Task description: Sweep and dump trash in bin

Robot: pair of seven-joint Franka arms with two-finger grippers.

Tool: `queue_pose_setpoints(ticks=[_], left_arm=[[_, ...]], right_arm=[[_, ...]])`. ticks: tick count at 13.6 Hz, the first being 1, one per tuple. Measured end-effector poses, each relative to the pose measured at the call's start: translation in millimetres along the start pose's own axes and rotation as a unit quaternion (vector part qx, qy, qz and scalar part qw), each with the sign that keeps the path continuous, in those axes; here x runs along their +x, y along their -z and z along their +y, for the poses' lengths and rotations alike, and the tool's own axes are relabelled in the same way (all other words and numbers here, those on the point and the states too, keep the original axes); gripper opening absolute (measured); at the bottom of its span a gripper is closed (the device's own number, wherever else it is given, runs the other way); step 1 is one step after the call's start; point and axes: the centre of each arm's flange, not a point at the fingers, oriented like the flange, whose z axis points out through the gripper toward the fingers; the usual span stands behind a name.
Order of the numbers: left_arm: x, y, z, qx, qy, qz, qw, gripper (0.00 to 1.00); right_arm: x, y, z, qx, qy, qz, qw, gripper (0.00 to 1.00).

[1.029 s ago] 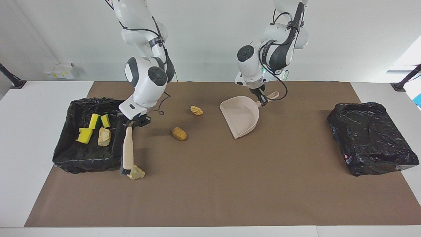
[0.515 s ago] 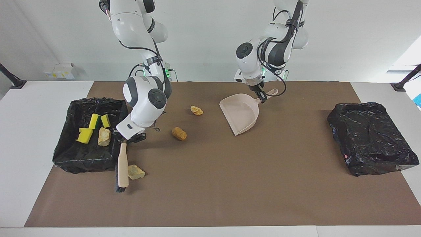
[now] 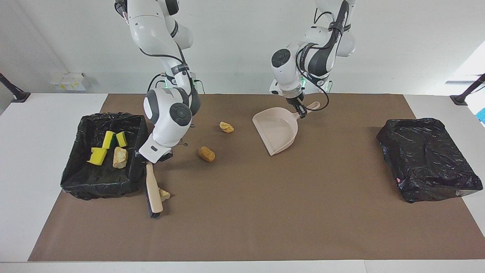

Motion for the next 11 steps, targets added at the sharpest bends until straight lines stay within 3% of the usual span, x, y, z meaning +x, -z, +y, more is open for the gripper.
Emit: queue_pose_setpoints(ticks=[4,11], left_arm=[[0.2,-0.4,0.8,-0.006,0.003,0.003,1.0,0.31],[0.1,-0.6,0.6,-0.007,0.004,0.003,1.0,0.31]], right_arm=[[-2.3,14.7,-30.2,0.028,0.017,-0.012,0.999,0.26],[-12.5,38.0,-78.9,0.143,-0.023,-0.033,0.989,0.26]])
